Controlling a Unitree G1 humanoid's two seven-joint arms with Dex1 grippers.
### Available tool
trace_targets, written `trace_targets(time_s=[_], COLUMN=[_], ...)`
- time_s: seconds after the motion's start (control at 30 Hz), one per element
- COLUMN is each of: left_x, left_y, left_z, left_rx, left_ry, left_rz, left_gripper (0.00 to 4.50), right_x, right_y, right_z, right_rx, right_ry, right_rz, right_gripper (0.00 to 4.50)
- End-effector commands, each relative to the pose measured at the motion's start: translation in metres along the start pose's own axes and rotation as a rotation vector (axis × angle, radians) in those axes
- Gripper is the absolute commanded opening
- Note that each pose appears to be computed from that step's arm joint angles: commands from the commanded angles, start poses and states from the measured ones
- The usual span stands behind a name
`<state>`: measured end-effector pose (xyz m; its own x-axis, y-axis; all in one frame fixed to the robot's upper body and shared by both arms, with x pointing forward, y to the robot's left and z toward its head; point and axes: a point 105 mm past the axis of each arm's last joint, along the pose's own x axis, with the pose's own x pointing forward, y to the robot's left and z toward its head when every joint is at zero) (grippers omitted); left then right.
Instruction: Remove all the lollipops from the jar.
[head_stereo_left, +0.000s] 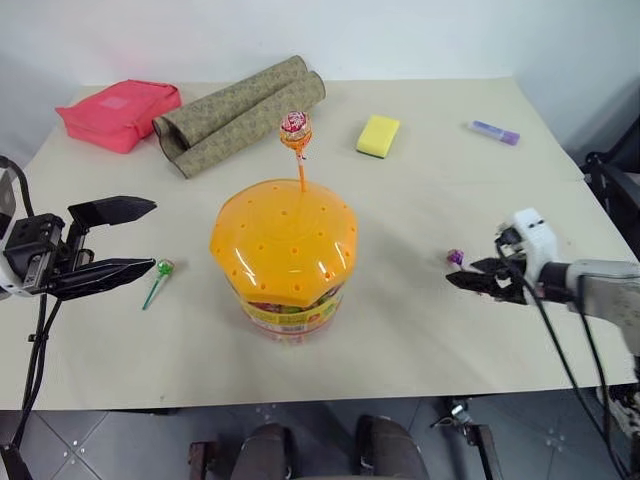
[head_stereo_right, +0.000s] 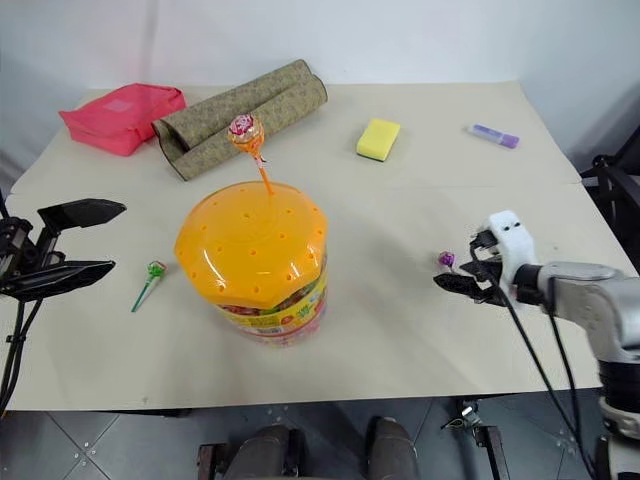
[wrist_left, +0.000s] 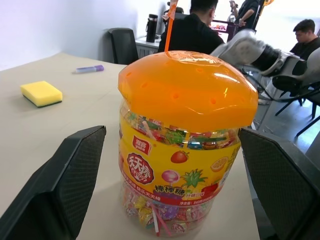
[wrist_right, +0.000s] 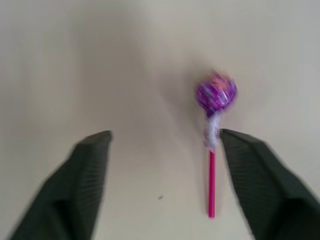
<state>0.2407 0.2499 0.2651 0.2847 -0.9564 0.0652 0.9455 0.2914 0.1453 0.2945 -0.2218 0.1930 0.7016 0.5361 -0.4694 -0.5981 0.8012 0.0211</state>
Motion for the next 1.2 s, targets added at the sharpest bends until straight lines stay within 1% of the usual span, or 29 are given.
trace_targets(time_s=[0.03, 0.1, 0.2, 0.3, 0.43, 0.53, 0.67, 0.73, 0.83, 1.13, 1.2], left_x=[0.002, 0.003, 0.003, 0.004, 0.001, -0.001, -0.003, -0.004, -0.009, -0.009, -0.01], left_y=[-0.001, -0.001, 0.001, 0.002, 0.002, 0.001, -0.003, -0.006, -0.012, -0.022, -0.023], left_z=[0.012, 0.013, 0.014, 0.017, 0.019, 0.02, 0.02, 0.021, 0.019, 0.017, 0.017], left_rx=[0.05, 0.052, 0.059, 0.065, 0.077, 0.083, 0.093, 0.097, 0.1, 0.106, 0.109], left_ry=[-0.019, -0.021, -0.023, -0.021, -0.013, -0.012, -0.019, -0.019, -0.018, -0.026, -0.026], left_rz=[-0.014, -0.017, -0.023, -0.024, -0.01, 0.002, 0.024, 0.035, 0.066, 0.113, 0.125], left_gripper=[4.5, 4.5, 4.5, 4.5, 4.5, 4.5, 4.5, 4.5, 4.5, 4.5, 4.5], right_x=[-0.024, -0.029, -0.029, -0.019, -0.003, 0.009, 0.021, 0.024, 0.028, 0.04, 0.043], right_y=[0.036, 0.044, 0.064, 0.079, 0.104, 0.121, 0.139, 0.146, 0.166, 0.193, 0.198], right_z=[0.035, 0.058, 0.098, 0.123, 0.147, 0.156, 0.162, 0.165, 0.172, 0.189, 0.189], right_rx=[-0.16, -0.235, -0.322, -0.377, -0.422, -0.439, -0.455, -0.461, -0.469, -0.504, -0.524], right_ry=[-0.111, -0.2, -0.343, -0.42, -0.495, -0.523, -0.561, -0.577, -0.609, -0.663, -0.664], right_rz=[0.131, 0.161, 0.273, 0.377, 0.539, 0.654, 0.758, 0.797, 0.897, 0.988, 0.995], right_gripper=[4.45, 4.45, 4.45, 4.45, 4.45, 4.45, 4.45, 4.45, 4.45, 4.45, 4.07])
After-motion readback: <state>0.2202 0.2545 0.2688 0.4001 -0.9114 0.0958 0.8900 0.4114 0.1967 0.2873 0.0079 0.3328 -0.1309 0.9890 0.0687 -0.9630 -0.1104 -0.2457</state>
